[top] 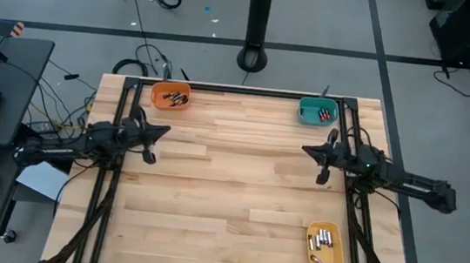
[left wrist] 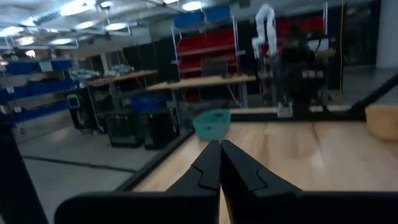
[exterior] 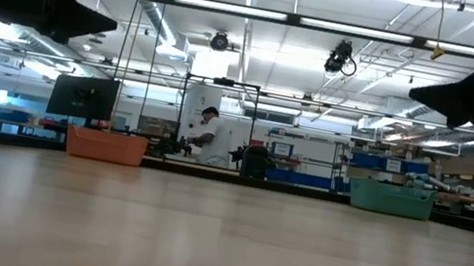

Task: Sort batteries
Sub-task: Return to Home Position

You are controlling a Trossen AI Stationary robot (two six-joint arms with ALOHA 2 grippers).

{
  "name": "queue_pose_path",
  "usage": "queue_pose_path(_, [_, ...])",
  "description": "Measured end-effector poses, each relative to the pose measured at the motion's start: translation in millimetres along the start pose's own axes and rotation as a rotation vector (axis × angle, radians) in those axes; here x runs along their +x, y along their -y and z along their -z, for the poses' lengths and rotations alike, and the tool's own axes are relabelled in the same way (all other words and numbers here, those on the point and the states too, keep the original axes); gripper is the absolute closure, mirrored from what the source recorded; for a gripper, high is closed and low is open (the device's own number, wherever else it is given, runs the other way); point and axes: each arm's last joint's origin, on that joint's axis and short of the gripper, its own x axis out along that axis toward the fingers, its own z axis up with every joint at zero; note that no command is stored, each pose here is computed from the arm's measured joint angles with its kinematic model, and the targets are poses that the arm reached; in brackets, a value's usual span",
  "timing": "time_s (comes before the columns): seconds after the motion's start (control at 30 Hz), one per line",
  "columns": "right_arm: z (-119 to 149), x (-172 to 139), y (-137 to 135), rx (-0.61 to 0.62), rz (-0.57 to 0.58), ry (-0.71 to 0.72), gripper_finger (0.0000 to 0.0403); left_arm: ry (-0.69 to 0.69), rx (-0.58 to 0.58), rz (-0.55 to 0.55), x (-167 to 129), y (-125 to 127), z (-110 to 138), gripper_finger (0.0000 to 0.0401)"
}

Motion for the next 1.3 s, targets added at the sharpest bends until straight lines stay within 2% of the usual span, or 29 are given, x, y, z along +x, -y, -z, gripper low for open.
queue_pose_path(0.1, [-3, -2, 4, -0.019, 0.047, 0.034, 0.0398, -0.050, 0.015, -0.008, 0, 0, 5, 0.0386])
queue_pose_path(0.23, [1, 0, 10, 0.008, 0.087, -0.009, 0.0398, -0.085, -0.005, -0.066, 0, -1, 8, 0.0386])
queue_pose_path(0.47, [3, 1, 15, 0.027, 0.134, -0.038, 0.0390, -0.135, -0.084, -0.066, 3, 0, 12, 0.0386])
queue_pose_path(0.53, [3, 1, 16, -0.009, 0.149, -0.039, 0.0383, -0.155, -0.063, -0.063, 4, 1, 14, 0.0386])
queue_pose_path(0.63, [3, 1, 16, -0.036, 0.150, -0.041, 0.0372, -0.178, -0.024, -0.057, 5, 1, 16, 0.0386])
queue_pose_path(0.77, [3, 1, 16, -0.004, 0.150, -0.038, 0.0364, -0.176, -0.027, -0.059, 6, 2, 16, 0.0386])
queue_pose_path(1.3, [3, 1, 16, 0.001, 0.152, -0.036, 0.0366, -0.163, -0.031, -0.061, 6, 1, 15, 0.0386])
